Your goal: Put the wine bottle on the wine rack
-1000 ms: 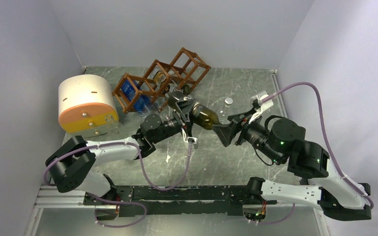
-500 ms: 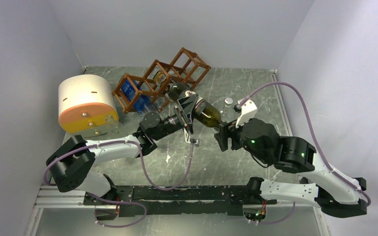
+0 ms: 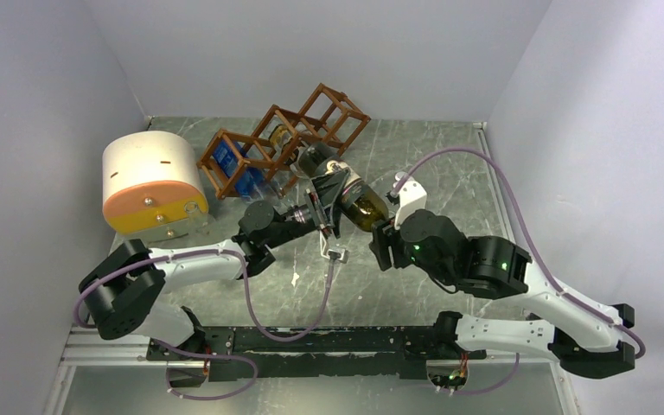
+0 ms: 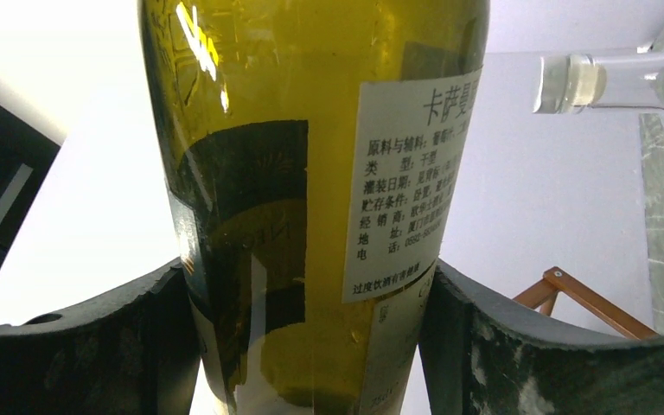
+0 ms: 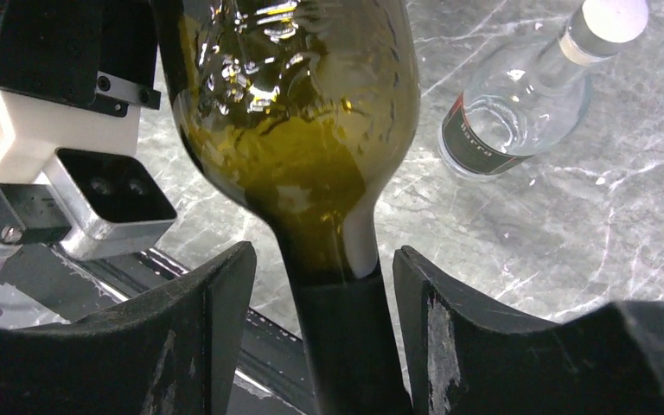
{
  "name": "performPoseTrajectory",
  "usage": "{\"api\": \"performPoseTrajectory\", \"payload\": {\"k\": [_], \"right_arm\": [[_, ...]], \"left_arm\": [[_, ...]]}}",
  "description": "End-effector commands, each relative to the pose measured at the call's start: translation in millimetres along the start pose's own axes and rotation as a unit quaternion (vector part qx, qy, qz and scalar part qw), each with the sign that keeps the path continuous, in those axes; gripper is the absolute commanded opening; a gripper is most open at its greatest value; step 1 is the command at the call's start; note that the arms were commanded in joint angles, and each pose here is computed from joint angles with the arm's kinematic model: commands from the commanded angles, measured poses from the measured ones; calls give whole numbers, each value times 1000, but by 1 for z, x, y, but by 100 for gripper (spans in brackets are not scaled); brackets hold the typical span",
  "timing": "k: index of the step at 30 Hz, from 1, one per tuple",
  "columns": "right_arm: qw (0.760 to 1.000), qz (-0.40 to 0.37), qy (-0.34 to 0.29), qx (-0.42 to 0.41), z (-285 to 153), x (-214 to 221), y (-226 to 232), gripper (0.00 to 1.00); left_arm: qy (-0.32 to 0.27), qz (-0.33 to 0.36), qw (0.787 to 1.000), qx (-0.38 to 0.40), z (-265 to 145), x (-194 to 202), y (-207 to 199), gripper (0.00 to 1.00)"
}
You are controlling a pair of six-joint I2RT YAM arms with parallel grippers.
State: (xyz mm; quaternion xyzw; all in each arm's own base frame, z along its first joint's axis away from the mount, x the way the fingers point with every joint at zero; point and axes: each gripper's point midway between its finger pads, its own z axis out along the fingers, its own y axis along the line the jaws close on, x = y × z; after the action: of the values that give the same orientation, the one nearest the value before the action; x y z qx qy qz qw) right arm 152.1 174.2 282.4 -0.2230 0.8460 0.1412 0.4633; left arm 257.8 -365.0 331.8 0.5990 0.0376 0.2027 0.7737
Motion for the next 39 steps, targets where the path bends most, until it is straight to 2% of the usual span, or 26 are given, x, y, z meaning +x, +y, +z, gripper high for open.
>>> {"api": "performPoseTrajectory", "payload": {"k": [1, 7, 12, 15, 18, 20, 21, 22, 24, 25, 27, 29, 35, 39], "right_arm": [[1000, -6, 1, -8, 12, -2, 11, 62], [999, -3, 34, 36, 32, 2, 14, 55], [999, 9, 27, 25, 34, 4, 18, 46], [999, 15, 23, 20, 32, 2, 18, 32], [999, 19, 19, 18, 31, 0, 19, 10], [1000, 21, 15, 17, 31, -1, 19, 0], [1000, 22, 11, 19, 31, -3, 18, 0], [999, 23, 7, 22, 31, -4, 17, 0], [999, 27, -6, 29, 31, -10, 14, 0], [999, 29, -13, 34, 31, -13, 13, 0], [998, 33, -28, 44, 30, -20, 10, 0], [996, 42, -50, 60, 28, -32, 4, 0], [987, 61, -108, 103, 23, -65, -8, 0], [984, 63, -121, 117, 24, -78, -13, 0]], "left_arm": [[-27, 45, 992, -114, -7, -14, 72, 7], [-22, 64, 991, -116, -5, -22, 62, 7], [-19, 50, 992, -117, -7, -22, 62, 7], [-16, 36, 993, -113, -7, -19, 62, 7], [-10, 26, 994, -107, -6, -16, 60, 7], [-6, 16, 995, -101, -5, -15, 57, 8], [-2, 11, 995, -98, -5, -13, 55, 14], [-2, 4, 995, -96, -5, -13, 53, 27], [-5, -13, 994, -104, -8, -15, 52, 68], [-8, -20, 993, -114, -10, -16, 53, 79], [-8, -36, 990, -134, -15, -17, 53, 95], [-2, -48, 989, -142, -18, -16, 48, 100], [41, -107, 982, -149, -23, -6, 26, 99], [62, -152, 977, -133, -23, -5, 8, 99]]}}
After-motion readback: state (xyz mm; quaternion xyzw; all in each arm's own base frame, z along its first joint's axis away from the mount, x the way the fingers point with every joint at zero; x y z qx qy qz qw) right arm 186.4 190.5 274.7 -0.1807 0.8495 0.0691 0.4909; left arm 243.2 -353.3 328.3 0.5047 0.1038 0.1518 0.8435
